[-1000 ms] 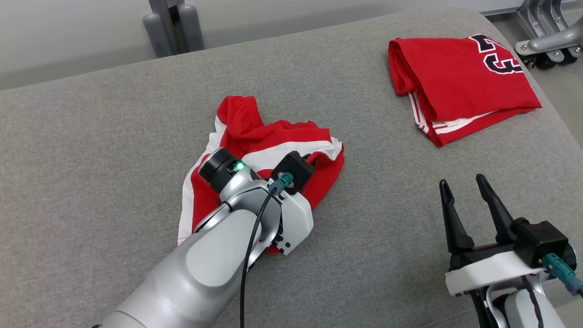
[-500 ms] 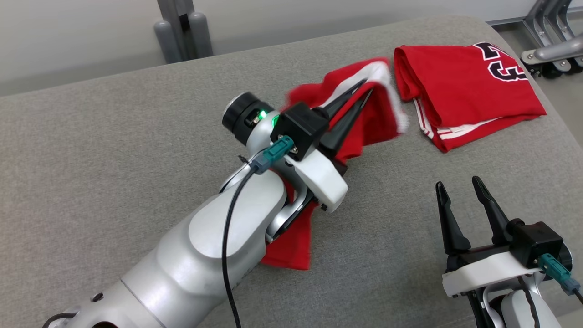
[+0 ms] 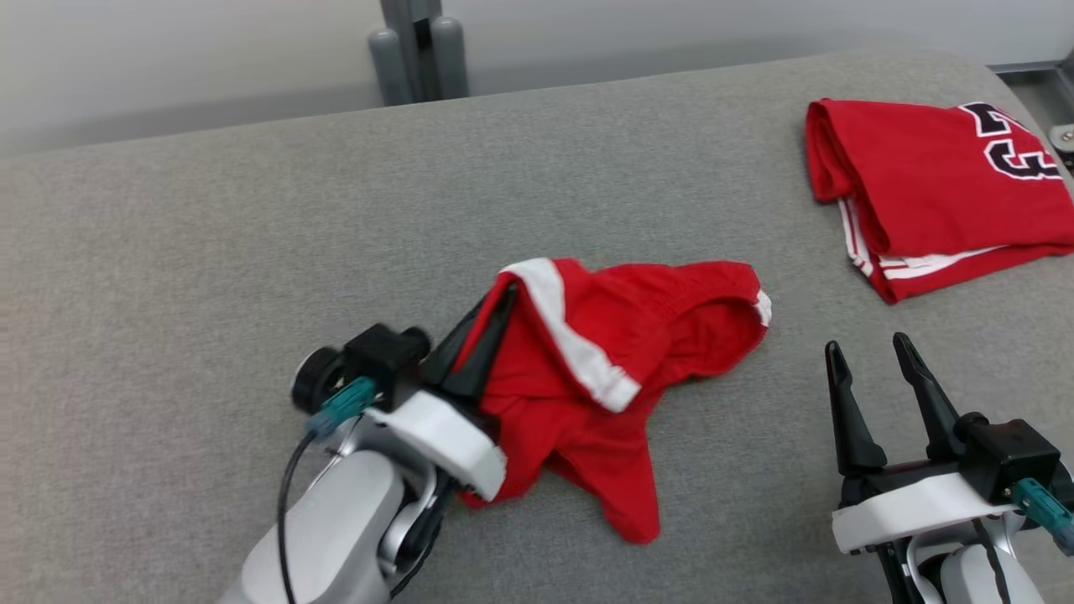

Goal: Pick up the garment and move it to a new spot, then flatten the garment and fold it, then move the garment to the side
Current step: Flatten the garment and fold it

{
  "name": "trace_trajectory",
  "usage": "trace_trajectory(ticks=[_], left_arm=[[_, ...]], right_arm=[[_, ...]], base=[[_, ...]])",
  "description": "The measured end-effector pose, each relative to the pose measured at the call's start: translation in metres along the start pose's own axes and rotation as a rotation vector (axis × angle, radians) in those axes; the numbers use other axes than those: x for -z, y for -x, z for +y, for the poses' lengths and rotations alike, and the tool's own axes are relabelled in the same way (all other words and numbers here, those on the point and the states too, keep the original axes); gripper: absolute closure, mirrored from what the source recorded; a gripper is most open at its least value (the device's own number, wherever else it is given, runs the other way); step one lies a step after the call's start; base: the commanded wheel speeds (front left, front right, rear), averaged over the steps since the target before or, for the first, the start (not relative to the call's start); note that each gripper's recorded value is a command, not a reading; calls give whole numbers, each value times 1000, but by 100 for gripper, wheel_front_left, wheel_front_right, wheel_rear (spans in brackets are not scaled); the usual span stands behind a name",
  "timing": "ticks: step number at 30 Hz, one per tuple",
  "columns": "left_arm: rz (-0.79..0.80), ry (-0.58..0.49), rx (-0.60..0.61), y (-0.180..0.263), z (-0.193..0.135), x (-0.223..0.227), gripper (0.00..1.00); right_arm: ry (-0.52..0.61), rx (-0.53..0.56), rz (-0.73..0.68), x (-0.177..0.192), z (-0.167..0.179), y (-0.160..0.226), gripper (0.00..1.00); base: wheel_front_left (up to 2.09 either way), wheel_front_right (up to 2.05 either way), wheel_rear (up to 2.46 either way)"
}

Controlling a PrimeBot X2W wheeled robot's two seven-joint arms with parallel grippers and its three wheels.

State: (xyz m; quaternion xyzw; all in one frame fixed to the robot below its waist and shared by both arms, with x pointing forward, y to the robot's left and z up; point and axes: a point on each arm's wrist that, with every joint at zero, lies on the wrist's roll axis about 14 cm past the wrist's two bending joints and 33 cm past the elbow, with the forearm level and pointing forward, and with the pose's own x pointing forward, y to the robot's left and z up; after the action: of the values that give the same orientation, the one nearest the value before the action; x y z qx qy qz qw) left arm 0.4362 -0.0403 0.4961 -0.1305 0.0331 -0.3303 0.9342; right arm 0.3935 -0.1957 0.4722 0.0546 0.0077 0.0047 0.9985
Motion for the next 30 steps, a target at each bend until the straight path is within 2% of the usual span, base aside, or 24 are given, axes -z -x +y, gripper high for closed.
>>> trace_trajectory(ticks=[3,4,5,6,7,13,16,19,23,27,30], left_arm=[[8,20,-126,20,32,7,100],[15,27,-162,28,41,11,86],[28,26,-193,35,48,16,60],[38,33,-223,42,55,20,13],[42,40,-246,48,60,23,0],[-17,-54,-321,64,82,0,0],[-60,-130,-311,70,83,-18,0],[-69,-207,-194,71,61,-25,0],[20,-309,-21,75,30,-9,0],[145,-438,100,81,16,16,0],[181,-541,165,74,9,21,0]], right_arm=[[-4,-24,2,1,8,-4,0],[-5,-32,2,2,11,-6,0],[-6,-37,1,2,13,-7,0],[-7,-43,1,2,14,-8,0],[-8,-49,2,2,17,-9,0],[-10,-69,-3,1,23,-11,0],[-11,-70,-4,0,24,-10,0],[-12,-70,-8,-1,24,-8,0],[-18,-61,-18,-5,22,-5,0],[-18,-57,-21,-6,20,-3,0],[-18,-54,-19,-6,19,-2,0]], base=[[0,0,0],[0,0,0],[0,0,0],[0,0,0],[0,0,0],[0,0,0],[0,0,0],[0,0,0],[0,0,0],[0,0,0],[0,0,0]])
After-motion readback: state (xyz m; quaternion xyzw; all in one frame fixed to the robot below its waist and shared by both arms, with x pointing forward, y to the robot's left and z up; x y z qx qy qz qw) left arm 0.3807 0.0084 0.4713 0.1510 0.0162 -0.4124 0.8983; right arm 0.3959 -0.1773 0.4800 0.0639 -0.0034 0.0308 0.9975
